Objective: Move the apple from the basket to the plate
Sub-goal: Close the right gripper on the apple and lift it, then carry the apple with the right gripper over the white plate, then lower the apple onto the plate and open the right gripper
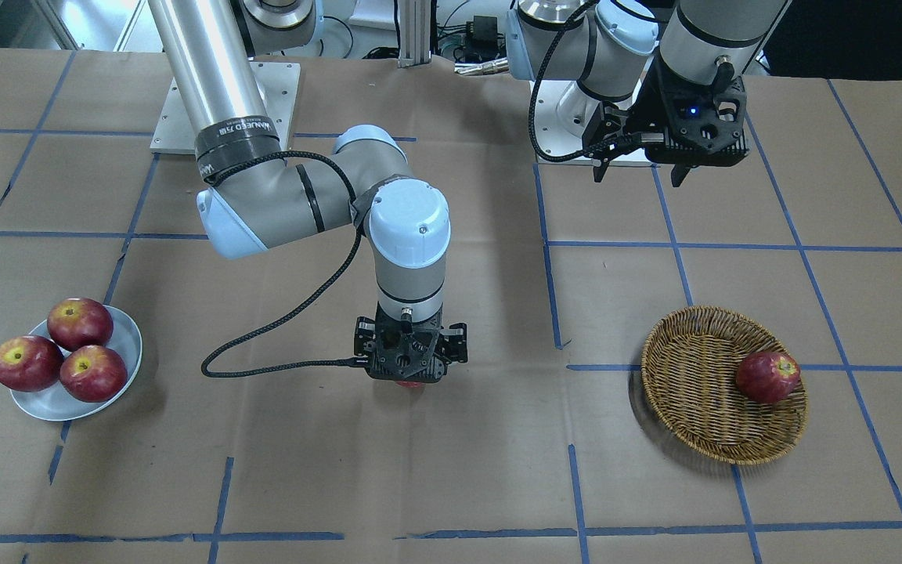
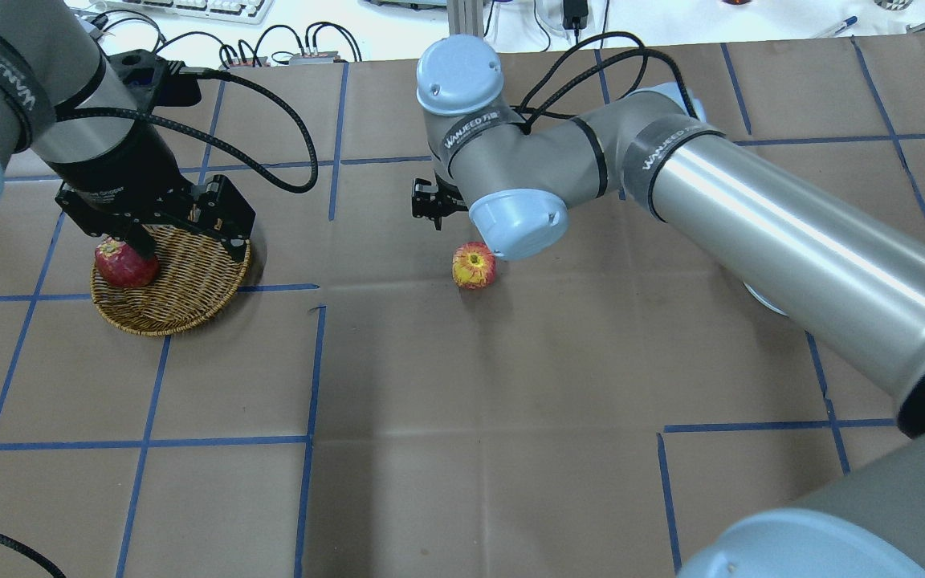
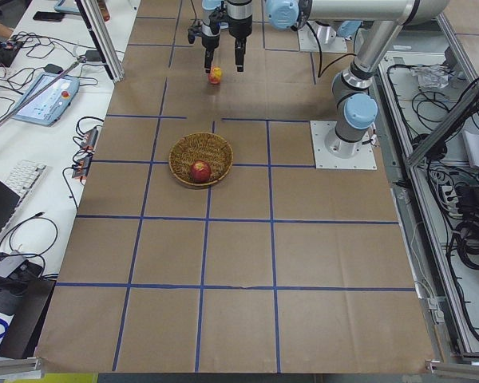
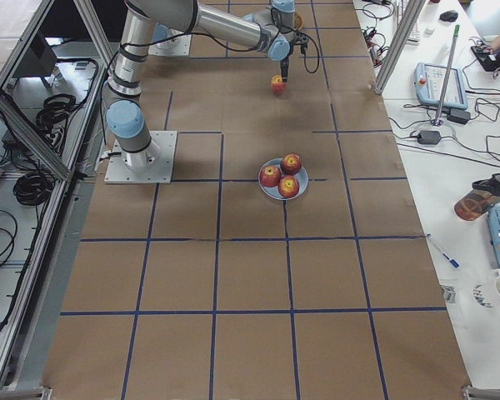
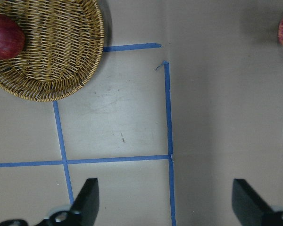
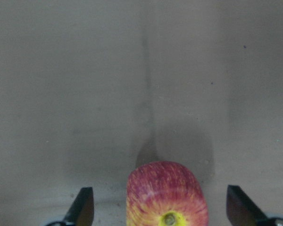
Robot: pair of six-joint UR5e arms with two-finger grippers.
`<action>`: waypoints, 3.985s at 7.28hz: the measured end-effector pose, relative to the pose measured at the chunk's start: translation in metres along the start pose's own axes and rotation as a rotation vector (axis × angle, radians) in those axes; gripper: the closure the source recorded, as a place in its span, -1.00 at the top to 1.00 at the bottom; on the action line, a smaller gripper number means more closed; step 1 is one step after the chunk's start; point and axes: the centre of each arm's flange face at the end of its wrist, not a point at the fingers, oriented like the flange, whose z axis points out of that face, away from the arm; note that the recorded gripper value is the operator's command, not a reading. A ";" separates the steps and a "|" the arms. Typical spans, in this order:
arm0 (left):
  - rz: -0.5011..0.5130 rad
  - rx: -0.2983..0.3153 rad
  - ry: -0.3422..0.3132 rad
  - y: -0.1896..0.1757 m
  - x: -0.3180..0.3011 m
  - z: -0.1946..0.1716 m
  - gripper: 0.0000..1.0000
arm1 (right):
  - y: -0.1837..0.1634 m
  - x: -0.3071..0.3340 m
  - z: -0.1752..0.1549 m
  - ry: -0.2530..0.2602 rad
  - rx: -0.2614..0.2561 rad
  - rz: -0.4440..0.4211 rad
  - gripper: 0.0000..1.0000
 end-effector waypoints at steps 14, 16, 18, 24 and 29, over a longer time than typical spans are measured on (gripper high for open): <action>-0.003 -0.007 -0.002 0.003 0.000 0.026 0.98 | -0.054 0.098 -0.072 -0.007 0.048 0.057 -0.02; -0.010 -0.008 -0.003 0.001 -0.001 0.026 0.98 | -0.075 0.216 -0.117 0.034 0.003 -0.002 -0.02; -0.011 -0.003 -0.006 0.000 -0.001 0.024 0.98 | -0.076 0.349 -0.121 0.054 -0.046 -0.078 -0.04; -0.012 -0.005 -0.002 0.000 -0.001 0.024 0.98 | -0.047 0.489 -0.035 0.007 -0.200 -0.139 -0.04; -0.013 0.004 -0.002 -0.001 -0.001 0.019 0.98 | -0.052 0.492 -0.019 0.011 -0.188 -0.139 1.00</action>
